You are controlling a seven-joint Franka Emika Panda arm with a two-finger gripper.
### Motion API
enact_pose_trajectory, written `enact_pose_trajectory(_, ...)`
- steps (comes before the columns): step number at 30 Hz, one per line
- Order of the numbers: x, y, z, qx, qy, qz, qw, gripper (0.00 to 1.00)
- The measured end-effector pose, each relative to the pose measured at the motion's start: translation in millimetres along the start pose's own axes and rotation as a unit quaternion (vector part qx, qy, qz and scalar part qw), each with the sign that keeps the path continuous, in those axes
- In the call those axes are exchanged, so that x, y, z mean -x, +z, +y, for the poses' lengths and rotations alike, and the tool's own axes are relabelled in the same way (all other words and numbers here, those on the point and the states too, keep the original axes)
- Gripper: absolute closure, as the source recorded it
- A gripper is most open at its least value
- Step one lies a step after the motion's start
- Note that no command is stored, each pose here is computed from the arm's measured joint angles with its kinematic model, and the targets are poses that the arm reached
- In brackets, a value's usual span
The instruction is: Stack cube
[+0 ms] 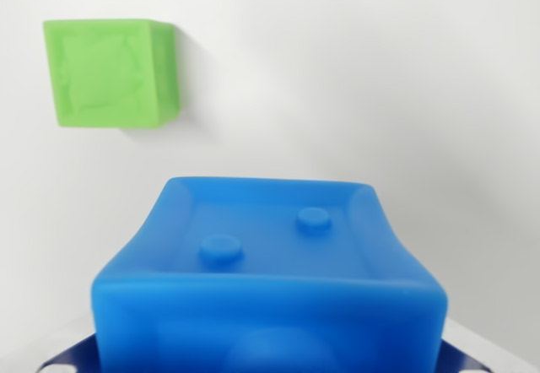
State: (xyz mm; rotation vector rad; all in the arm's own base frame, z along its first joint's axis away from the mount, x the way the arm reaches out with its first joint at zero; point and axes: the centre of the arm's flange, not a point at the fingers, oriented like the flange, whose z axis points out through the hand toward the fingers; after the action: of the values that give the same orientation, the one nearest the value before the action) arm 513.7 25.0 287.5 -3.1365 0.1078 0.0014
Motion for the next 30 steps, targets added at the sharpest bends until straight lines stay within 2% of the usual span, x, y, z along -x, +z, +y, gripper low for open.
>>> enact_pose_trajectory(5,3.4,-2.0,-9.2,-0.0001,0.0,0.0007,1.0,1.0)
enact_pose_trajectory(30,18.6,-9.4,-53.9,-0.0003,-0.002,0.0009,1.0,1.0)
